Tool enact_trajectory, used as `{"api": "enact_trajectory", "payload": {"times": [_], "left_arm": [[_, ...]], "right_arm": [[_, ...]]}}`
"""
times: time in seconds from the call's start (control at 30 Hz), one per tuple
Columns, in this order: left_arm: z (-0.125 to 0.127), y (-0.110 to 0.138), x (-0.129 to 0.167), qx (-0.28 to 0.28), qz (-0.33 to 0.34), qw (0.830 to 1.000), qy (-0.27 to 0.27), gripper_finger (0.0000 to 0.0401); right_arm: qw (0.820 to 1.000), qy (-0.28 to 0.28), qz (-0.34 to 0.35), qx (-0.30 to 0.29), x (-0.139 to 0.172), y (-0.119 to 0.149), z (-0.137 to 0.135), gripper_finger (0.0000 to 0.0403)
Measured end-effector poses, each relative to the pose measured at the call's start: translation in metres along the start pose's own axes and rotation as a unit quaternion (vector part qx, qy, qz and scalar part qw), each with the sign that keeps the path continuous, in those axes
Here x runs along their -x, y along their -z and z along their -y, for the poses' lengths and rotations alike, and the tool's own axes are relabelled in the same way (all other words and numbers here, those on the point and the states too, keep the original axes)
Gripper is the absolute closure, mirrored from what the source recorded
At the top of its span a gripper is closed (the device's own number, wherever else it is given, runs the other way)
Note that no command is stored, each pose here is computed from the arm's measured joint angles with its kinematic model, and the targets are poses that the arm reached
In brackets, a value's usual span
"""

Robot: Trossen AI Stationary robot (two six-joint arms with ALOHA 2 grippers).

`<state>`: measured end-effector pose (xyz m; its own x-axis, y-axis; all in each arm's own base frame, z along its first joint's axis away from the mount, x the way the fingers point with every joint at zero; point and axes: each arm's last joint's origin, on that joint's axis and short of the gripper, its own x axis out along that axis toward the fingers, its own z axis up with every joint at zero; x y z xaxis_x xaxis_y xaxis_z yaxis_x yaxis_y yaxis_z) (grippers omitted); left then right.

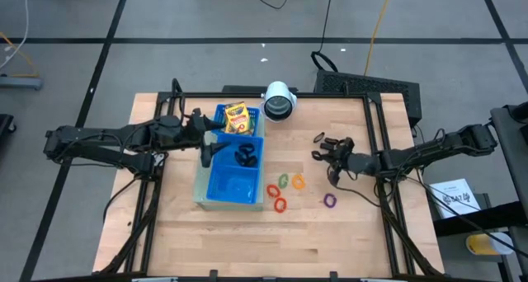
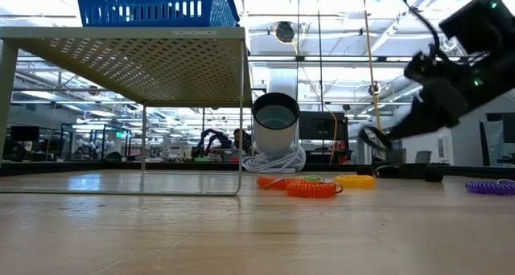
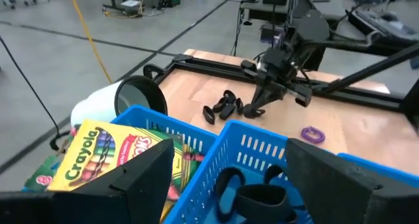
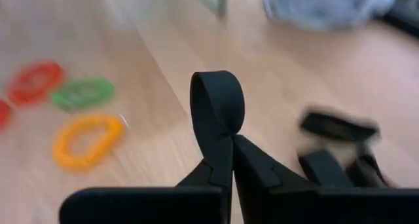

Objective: Pick & Place Office Desk Supplies
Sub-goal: Put the black rubber band into the middle blue bin on the shelf

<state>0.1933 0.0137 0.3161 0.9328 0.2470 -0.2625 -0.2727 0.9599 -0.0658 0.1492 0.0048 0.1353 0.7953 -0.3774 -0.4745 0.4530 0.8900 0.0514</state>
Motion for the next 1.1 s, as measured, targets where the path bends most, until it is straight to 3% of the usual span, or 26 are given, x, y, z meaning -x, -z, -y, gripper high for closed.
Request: {"api": "enact_trajectory", "payload": {"times": [0.17, 0.4, 0.7, 1.1], "left_arm": [[0.0, -0.002, 0.0, 0.011, 0.008, 1.0, 0.001, 0.0105], [0.002, -0.008, -0.003, 0.001, 0.042, 0.999, 0.005, 0.0105], [0.01, -0.009, -0.024, -0.021, 0.068, 0.997, 0.017, 0.0105], [0.029, -0.002, -0.085, -0.036, 0.142, 0.983, 0.111, 0.0105]], "right_arm": [[0.992, -0.063, 0.107, 0.029, 0.003, -0.023, -0.009, 0.0402], [0.961, -0.142, 0.231, 0.054, 0.013, -0.048, -0.016, 0.0402], [0.951, -0.15, 0.265, 0.043, 0.014, -0.053, -0.018, 0.0403], [0.927, -0.161, 0.335, 0.042, 0.006, -0.062, -0.026, 0.0403]]}}
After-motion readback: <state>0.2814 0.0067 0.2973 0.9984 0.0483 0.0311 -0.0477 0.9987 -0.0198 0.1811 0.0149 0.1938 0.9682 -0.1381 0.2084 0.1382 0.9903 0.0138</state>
